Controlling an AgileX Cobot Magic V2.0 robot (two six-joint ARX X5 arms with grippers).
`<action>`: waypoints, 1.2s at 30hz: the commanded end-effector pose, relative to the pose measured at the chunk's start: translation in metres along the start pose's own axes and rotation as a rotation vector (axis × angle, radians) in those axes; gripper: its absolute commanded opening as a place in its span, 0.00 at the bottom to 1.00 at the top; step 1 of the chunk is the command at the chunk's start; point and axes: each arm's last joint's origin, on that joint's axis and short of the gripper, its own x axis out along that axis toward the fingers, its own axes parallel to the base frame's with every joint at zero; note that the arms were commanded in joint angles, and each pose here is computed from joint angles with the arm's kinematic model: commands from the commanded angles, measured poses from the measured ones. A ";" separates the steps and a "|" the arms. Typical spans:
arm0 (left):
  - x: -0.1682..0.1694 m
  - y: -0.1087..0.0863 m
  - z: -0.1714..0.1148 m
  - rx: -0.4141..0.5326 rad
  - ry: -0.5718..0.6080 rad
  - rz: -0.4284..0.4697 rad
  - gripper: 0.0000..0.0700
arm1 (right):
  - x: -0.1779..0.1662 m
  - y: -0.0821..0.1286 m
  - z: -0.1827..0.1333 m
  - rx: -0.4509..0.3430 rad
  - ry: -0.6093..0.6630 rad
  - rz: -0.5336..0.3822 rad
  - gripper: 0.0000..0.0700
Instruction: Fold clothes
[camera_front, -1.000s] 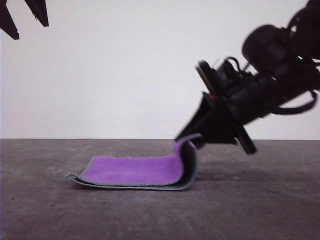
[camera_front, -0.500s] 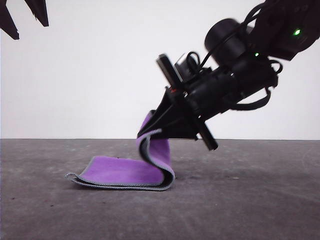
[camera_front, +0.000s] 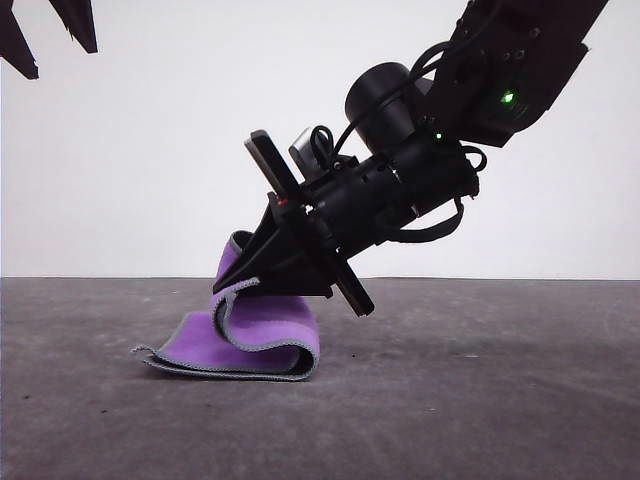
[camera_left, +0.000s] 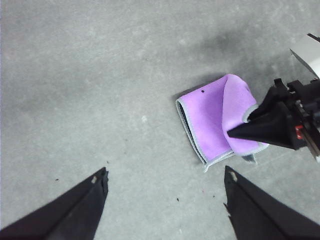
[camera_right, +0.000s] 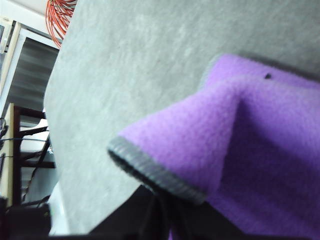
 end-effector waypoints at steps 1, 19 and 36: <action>0.002 0.001 0.004 -0.001 -0.001 0.003 0.64 | 0.006 -0.001 0.002 -0.001 -0.004 -0.001 0.00; 0.002 0.001 0.004 -0.001 -0.001 0.003 0.64 | 0.006 0.001 0.004 -0.015 -0.019 0.005 0.39; 0.002 0.001 0.004 0.000 -0.001 0.003 0.64 | -0.003 0.009 0.022 -0.049 0.016 0.154 0.59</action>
